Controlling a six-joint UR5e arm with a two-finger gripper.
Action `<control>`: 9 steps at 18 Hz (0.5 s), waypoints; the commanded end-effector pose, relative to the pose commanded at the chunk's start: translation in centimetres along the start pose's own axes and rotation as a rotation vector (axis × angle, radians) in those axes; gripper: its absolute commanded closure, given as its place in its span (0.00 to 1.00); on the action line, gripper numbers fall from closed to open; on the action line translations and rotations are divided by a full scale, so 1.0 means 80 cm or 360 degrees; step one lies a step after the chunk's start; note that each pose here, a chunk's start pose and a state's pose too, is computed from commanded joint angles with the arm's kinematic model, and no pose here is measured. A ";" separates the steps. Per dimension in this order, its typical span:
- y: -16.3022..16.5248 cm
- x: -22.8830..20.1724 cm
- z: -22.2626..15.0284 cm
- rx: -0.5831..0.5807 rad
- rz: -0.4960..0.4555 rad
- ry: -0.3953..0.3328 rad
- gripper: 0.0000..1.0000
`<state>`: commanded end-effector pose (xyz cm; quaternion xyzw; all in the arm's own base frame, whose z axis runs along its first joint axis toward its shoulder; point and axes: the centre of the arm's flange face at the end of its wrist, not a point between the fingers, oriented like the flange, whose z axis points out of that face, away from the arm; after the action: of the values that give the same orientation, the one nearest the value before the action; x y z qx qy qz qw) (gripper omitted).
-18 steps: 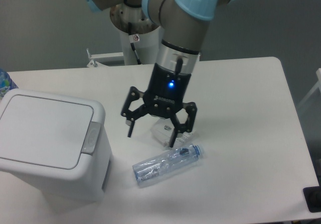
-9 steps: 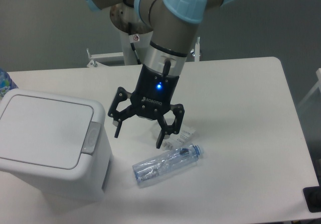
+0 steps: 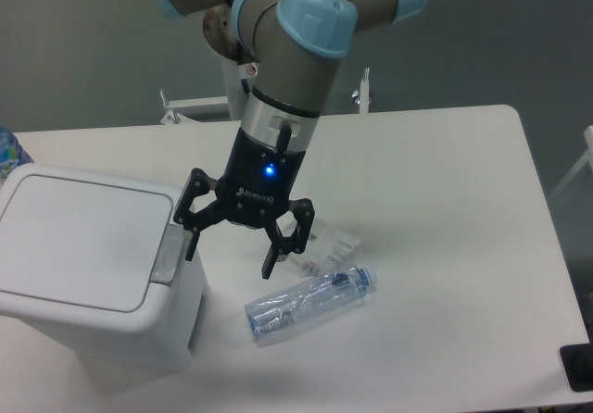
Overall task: Open the trash can
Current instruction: 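Press down on the grey lid button with the gripper fingertip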
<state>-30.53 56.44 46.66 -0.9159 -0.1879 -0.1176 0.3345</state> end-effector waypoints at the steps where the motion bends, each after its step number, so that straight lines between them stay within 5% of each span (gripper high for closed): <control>1: 0.001 0.001 0.001 -0.0002 -0.0004 0.0004 0.00; 9: 0.010 0.015 0.011 -0.0034 -0.0006 0.0027 0.00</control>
<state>-29.00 56.78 45.92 -0.9181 -0.1855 -0.1279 0.3262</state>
